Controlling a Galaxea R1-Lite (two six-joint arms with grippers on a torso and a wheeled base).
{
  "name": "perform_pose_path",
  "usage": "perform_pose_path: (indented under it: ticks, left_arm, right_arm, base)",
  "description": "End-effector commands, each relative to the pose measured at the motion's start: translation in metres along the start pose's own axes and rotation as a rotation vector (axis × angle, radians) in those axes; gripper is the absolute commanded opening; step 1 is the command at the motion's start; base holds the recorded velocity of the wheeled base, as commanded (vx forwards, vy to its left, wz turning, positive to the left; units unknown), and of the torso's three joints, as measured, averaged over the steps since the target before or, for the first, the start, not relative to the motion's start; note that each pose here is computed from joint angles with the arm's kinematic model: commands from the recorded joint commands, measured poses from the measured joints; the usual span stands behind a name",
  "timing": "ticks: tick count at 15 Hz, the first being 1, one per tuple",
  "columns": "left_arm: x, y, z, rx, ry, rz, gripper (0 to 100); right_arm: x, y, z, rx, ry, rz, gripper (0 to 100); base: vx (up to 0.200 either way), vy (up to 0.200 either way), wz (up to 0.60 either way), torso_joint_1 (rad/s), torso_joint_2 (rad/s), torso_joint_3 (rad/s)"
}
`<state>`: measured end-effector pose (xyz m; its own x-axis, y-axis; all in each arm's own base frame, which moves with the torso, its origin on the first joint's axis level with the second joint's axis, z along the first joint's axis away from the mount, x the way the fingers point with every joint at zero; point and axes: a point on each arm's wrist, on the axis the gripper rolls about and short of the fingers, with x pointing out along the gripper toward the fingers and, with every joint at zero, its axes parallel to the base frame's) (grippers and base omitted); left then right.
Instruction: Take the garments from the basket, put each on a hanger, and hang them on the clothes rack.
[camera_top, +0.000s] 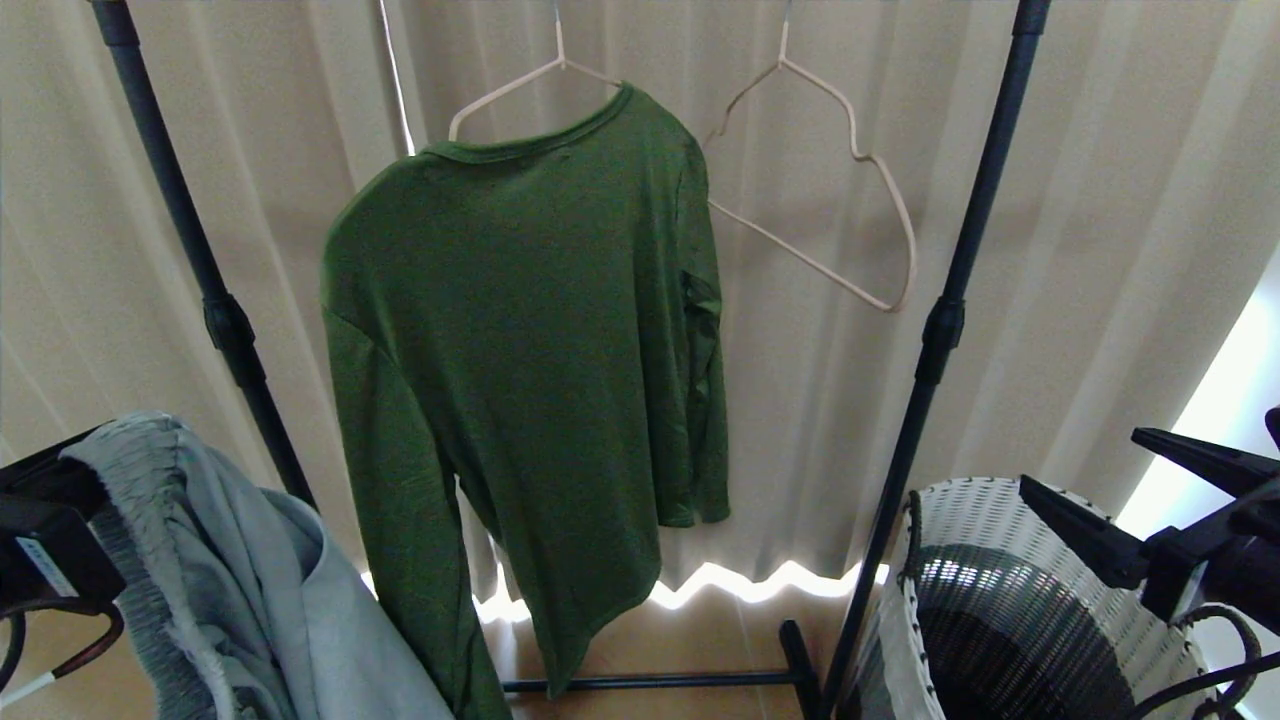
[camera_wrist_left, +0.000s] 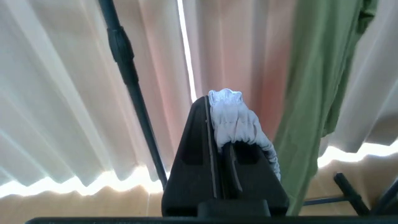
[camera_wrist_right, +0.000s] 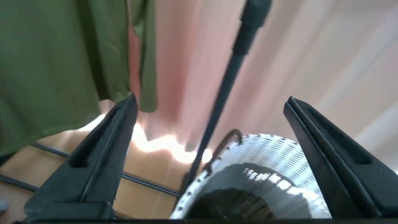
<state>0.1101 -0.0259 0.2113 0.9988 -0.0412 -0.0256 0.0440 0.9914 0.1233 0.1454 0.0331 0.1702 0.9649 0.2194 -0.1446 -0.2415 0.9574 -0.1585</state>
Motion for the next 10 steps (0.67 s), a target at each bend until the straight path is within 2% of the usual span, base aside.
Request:
perform_pose_path:
  ticks: [1, 6, 9, 10]
  left_arm:
    - [0.009, -0.001, -0.004, 0.008, 0.039, 0.001, 0]
    - [0.011, -0.002, -0.007, 0.01, 0.05, -0.018, 0]
    - [0.01, -0.002, -0.007, 0.012, 0.05, -0.018, 0]
    - [0.01, -0.002, -0.007, 0.013, 0.05, -0.02, 0]
  right_arm:
    - [0.0, -0.001, -0.001, -0.016, 0.005, -0.019, 100]
    - [-0.004, -0.003, -0.014, -0.08, 0.061, -0.059, 100]
    - [-0.004, -0.003, -0.015, -0.081, 0.065, -0.061, 100]
    - [-0.005, -0.003, -0.02, -0.089, 0.091, -0.061, 100]
  base:
    - [0.0, 0.0, 0.0, 0.0, 0.0, 0.0]
    - [0.0, 0.0, 0.0, 0.0, 0.0, 0.0]
    - [0.0, 0.0, 0.0, 0.0, 0.0, 0.0]
    - [0.0, 0.0, 0.0, 0.0, 0.0, 0.0]
